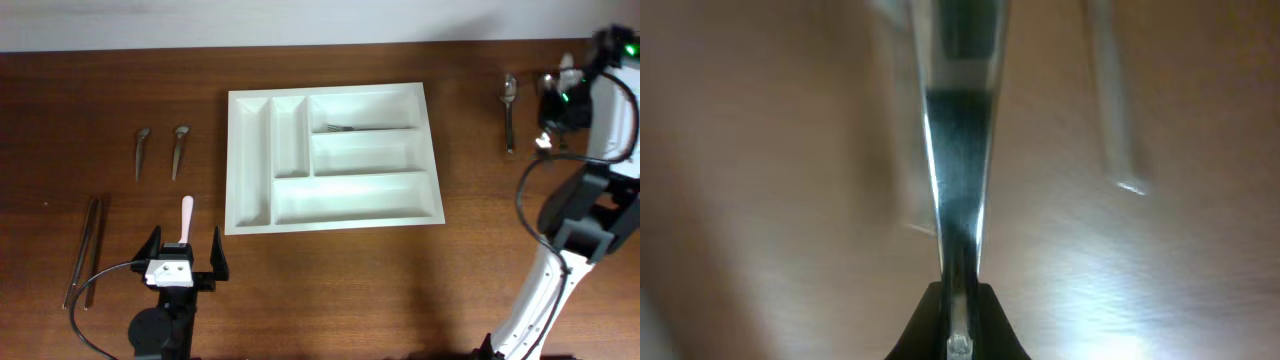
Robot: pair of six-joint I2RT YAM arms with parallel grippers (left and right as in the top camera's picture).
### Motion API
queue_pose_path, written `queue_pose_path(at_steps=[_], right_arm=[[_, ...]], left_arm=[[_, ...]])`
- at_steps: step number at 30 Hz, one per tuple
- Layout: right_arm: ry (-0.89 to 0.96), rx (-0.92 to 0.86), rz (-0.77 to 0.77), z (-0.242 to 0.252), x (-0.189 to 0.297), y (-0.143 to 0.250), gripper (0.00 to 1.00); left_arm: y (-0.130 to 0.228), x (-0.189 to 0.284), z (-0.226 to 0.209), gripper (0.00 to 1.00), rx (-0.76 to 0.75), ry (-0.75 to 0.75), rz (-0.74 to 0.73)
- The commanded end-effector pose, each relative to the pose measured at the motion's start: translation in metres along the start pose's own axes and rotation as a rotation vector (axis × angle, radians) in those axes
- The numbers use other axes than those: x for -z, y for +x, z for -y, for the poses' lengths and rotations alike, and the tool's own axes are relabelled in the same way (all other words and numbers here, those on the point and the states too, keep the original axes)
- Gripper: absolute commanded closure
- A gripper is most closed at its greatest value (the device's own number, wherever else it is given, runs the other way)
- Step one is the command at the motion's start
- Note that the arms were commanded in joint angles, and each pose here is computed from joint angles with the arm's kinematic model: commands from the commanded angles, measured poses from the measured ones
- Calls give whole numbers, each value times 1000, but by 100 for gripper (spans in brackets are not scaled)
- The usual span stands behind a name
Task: Pack container
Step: 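Move the fork into the top-right compartment beside the first fork and release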
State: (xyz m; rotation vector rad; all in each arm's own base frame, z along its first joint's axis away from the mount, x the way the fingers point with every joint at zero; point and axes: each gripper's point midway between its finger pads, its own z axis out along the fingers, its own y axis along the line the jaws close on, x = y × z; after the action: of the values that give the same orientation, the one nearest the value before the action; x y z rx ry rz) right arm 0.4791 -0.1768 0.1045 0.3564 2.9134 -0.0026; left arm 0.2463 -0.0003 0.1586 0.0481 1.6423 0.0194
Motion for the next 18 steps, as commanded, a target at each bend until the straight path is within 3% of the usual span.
queue_pose_path(at_steps=[1, 11, 18], right_arm=[[-221, -215, 86, -81, 30, -28, 96], [-391, -455, 75, -234, 42, -33, 96], [-384, -709, 52, -301, 44, -17, 96]], left_arm=[[1, 0, 2, 1, -12, 12, -1], [1, 0, 2, 1, -12, 12, -1], [1, 0, 2, 1, -12, 12, -1]])
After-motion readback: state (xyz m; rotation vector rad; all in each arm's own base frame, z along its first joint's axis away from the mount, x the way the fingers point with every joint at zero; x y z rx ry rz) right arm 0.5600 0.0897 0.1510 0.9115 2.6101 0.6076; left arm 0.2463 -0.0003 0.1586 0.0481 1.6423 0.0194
